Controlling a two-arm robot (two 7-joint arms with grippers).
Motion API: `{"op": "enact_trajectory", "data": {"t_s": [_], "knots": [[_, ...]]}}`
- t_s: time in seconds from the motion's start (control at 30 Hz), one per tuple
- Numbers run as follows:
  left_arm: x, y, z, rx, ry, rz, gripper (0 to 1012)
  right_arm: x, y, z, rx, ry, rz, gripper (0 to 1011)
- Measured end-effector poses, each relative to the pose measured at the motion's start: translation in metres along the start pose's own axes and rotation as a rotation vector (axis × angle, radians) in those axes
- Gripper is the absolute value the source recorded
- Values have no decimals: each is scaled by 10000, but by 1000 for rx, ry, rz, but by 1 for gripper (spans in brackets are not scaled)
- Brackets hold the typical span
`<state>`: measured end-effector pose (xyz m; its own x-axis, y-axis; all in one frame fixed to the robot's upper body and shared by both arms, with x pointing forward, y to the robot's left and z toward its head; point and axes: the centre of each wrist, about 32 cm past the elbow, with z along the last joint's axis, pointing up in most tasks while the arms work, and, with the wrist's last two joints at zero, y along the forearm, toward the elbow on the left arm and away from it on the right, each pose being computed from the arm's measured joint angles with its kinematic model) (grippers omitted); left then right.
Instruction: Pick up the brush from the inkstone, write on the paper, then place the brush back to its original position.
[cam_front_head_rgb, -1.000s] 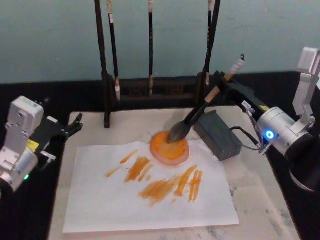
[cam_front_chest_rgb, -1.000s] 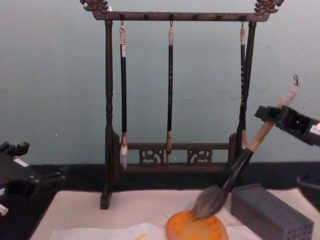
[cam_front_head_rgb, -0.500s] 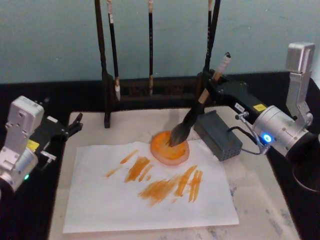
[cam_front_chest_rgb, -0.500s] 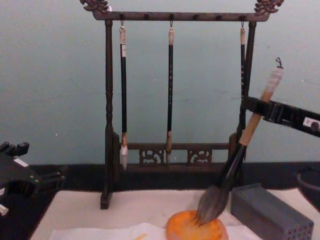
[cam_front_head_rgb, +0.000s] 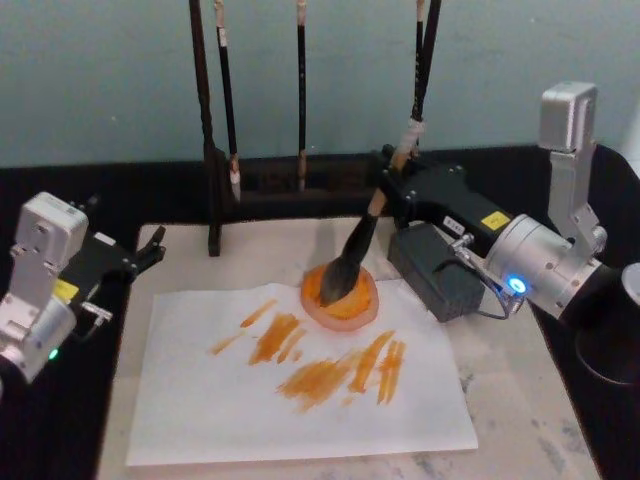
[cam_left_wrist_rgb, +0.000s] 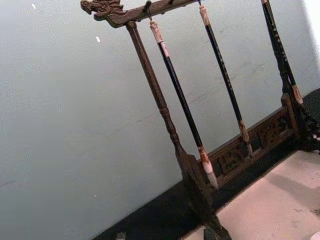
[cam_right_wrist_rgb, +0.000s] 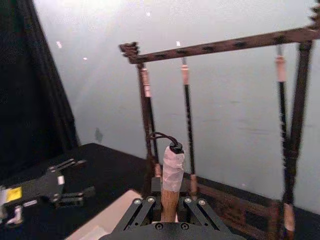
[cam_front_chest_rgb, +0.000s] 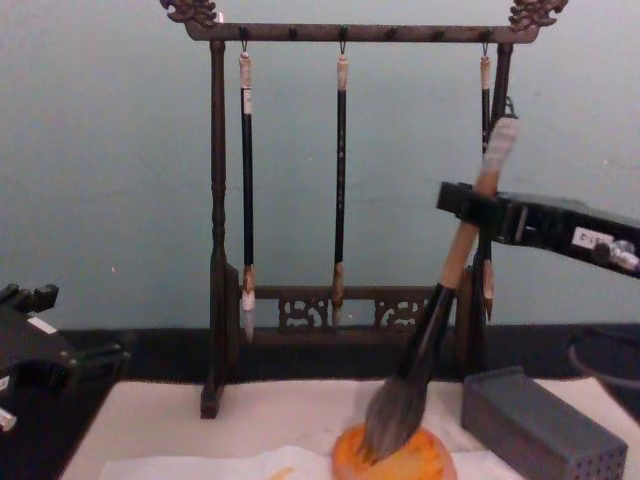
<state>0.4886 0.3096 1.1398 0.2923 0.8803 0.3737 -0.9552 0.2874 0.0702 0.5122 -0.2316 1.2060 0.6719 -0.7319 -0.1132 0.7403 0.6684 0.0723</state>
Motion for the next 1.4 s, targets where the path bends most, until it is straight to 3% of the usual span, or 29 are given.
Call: {"op": "enact_trajectory", "data": {"t_s": [0.6, 1.4], "knots": [[0, 0, 0, 0, 0, 0, 1001, -324, 23, -10, -27, -82, 146, 161], [0, 0, 0, 0, 0, 0, 1001, -447, 137, -167, -81, -124, 225, 161]]}}
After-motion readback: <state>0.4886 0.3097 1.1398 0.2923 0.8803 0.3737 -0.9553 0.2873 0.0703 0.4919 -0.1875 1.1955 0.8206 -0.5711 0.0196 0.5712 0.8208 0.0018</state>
